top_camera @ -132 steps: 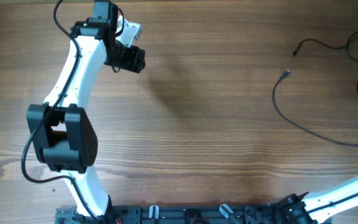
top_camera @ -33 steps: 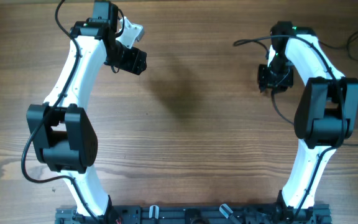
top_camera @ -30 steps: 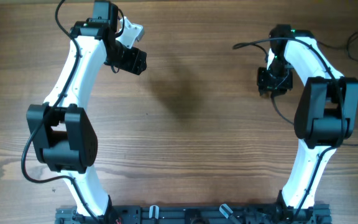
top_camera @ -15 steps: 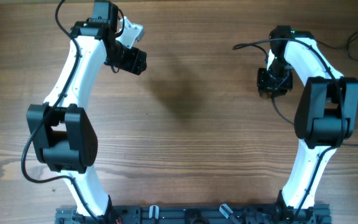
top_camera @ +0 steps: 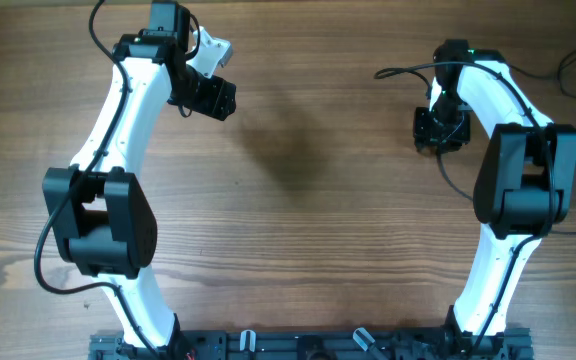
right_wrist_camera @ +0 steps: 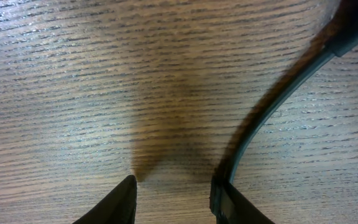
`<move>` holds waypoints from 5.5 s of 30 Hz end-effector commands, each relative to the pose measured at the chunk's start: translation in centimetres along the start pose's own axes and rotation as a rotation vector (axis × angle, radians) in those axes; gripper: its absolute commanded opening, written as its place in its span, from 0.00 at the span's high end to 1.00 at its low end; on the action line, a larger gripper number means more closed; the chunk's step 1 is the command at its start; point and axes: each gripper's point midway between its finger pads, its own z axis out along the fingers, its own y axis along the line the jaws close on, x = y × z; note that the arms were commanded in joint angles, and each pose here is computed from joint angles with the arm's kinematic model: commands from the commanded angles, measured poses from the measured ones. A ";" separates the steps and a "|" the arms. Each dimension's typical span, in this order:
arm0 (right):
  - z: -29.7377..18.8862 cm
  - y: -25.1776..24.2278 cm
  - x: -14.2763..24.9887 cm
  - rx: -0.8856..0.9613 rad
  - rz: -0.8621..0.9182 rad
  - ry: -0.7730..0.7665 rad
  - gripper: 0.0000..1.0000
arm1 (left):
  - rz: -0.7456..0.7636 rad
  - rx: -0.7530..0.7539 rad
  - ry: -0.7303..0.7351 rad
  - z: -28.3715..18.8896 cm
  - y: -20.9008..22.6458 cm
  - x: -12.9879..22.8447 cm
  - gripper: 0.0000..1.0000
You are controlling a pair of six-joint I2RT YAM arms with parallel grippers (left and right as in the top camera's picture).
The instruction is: Untangle cables
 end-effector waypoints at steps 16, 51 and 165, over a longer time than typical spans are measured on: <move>0.5 -1.5 -0.1 0.090 0.001 -0.001 0.53 | 0.009 0.032 0.002 0.5 -0.3 0.1 0.25; 0.7 -9.4 -0.1 0.086 0.202 0.014 0.53 | 0.026 0.041 0.002 0.5 -0.5 0.1 0.25; -19.7 9.4 -2.2 -0.159 -0.082 -0.587 0.00 | -0.162 -0.268 -0.264 -11.1 0.8 -3.0 0.00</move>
